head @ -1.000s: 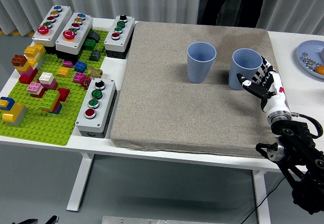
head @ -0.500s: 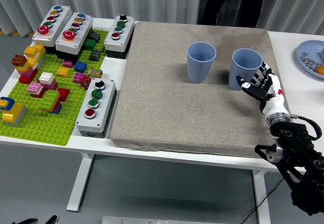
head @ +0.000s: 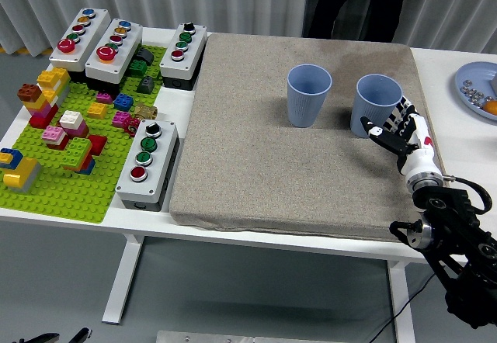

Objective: Pick cup pour cup place

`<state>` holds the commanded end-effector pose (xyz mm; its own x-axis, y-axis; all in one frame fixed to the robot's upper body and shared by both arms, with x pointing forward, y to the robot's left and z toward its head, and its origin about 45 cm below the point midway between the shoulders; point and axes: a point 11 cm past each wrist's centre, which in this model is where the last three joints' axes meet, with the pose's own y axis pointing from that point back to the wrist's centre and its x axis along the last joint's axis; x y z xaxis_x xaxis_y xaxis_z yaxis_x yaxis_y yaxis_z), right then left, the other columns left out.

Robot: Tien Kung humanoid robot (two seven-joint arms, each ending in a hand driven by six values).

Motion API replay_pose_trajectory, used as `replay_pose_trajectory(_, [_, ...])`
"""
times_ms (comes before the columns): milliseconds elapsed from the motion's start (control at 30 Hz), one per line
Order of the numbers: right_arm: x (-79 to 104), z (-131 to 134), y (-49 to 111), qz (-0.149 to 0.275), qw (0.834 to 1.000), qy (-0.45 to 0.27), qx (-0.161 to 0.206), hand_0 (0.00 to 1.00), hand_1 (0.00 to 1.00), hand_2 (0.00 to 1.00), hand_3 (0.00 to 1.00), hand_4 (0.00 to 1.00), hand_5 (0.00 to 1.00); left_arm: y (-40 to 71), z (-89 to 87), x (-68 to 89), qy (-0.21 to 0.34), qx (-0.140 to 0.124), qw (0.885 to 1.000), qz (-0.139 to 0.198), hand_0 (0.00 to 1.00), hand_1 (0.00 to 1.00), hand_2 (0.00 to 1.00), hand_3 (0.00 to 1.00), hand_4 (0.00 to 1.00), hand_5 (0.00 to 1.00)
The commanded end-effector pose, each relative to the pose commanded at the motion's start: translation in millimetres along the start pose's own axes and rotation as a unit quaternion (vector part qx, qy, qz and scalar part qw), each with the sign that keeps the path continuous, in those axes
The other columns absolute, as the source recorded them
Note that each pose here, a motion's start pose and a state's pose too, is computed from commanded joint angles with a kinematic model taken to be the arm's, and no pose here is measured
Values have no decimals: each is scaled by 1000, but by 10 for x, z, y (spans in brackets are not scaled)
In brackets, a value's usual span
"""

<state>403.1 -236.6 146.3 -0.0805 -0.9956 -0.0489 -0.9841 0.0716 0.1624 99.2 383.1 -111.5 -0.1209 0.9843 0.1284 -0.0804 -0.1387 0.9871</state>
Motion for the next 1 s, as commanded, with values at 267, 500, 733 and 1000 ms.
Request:
replay_pose_trajectory(267, [0,11,-16,1,1000,2,-2,874,881,967,927,810,237,2,11,0,0,-1,1000,0,760,776,826,721,505,995])
replay_pose_trajectory(500, [-11,21,-27,0,1000,4,-5,874,881,967,924,809,236,3,17,2,0,-2,1000,0,760,777,825,721,506,996])
replay_pose_trajectory(733, [-40,26,-44,-3,1000,6,-6,875,881,967,924,809,233,3,19,2,0,-2,1000,0,760,777,826,721,506,997])
replay_pose_trajectory(1000, [-49,18,-68,-2,1000,6,-6,874,879,966,924,807,230,3,18,4,-1,-2,1000,1,760,777,825,723,505,996])
